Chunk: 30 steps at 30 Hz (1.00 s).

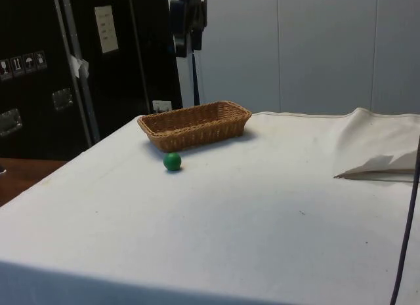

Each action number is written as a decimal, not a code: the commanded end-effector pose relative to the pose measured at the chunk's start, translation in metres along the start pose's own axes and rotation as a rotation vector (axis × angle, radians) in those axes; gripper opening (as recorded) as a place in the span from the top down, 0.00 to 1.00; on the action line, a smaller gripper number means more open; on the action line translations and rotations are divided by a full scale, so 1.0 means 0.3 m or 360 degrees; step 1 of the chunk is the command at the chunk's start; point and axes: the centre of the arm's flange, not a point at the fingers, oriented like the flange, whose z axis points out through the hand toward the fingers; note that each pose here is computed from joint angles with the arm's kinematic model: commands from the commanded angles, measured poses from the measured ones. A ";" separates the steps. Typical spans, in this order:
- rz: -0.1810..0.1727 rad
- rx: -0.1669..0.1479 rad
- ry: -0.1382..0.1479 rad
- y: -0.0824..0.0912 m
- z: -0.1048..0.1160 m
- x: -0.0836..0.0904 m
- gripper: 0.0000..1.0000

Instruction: Pick up the ball and place it into the basket.

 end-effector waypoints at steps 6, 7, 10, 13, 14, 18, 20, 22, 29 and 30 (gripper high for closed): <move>-0.0024 0.0046 0.0009 -0.010 0.057 0.017 0.00; -0.0029 0.0050 0.0010 -0.013 0.067 0.020 0.00; -0.0039 0.0064 0.0015 -0.015 0.095 0.026 0.00; -0.0052 0.0077 0.0023 -0.018 0.122 0.033 0.00; -0.0056 0.0081 0.0026 -0.019 0.130 0.034 0.00; -0.0071 0.0098 0.0037 -0.023 0.163 0.041 0.00; -0.0080 0.0104 0.0044 -0.024 0.179 0.044 0.00; -0.0089 0.0111 0.0049 -0.026 0.193 0.046 0.00; -0.0099 0.0123 0.0061 -0.026 0.262 0.056 0.00; -0.0098 0.0123 0.0061 -0.025 0.273 0.058 0.00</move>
